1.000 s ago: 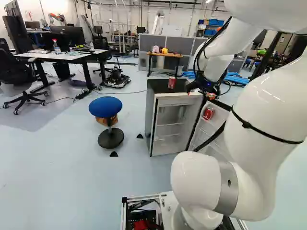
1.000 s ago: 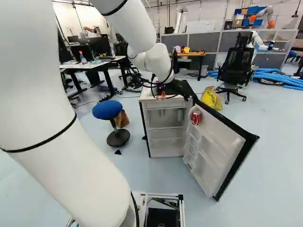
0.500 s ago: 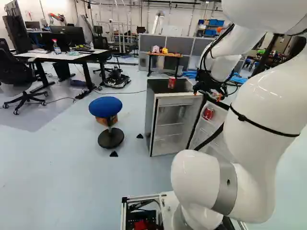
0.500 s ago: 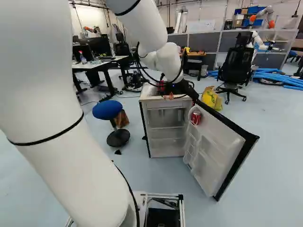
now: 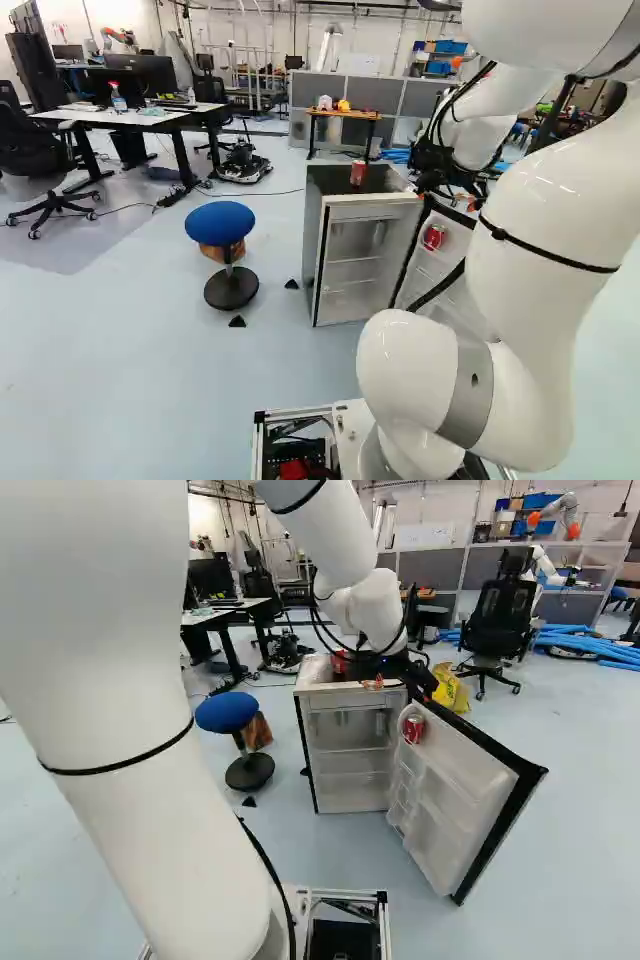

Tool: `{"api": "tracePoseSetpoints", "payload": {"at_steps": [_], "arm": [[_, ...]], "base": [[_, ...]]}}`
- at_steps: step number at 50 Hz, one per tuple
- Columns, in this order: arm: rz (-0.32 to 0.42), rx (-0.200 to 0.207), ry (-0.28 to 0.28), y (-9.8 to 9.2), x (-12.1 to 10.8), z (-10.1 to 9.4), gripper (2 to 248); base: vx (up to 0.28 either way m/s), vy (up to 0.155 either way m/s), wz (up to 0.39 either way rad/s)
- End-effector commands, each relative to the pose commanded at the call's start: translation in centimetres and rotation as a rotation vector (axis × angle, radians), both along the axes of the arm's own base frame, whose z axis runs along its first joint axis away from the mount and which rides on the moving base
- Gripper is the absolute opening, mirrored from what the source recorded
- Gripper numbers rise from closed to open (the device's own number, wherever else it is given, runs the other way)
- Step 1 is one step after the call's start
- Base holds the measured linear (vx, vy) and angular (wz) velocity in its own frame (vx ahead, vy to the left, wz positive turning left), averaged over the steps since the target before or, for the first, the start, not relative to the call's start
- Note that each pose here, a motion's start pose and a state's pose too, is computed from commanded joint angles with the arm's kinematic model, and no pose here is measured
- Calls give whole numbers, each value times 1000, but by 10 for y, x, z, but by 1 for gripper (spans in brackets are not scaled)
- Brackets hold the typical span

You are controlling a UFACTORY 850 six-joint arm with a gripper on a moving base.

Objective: Grab a drink from the fridge

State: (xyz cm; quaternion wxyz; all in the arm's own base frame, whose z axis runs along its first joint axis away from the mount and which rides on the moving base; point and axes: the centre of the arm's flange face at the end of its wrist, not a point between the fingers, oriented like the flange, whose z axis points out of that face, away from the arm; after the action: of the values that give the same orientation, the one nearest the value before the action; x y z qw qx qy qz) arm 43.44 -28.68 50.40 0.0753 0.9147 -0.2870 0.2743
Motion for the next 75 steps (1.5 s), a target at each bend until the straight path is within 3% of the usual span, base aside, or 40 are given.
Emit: {"api": "tracePoseSetpoints", "payload": {"at_steps": [36,75], "arm": [[-132,83,30,-60,-1,-5,247],[-250,105,-6,-131,0,-7,247]], "base": [[0,0,0],[0,0,0]]}}
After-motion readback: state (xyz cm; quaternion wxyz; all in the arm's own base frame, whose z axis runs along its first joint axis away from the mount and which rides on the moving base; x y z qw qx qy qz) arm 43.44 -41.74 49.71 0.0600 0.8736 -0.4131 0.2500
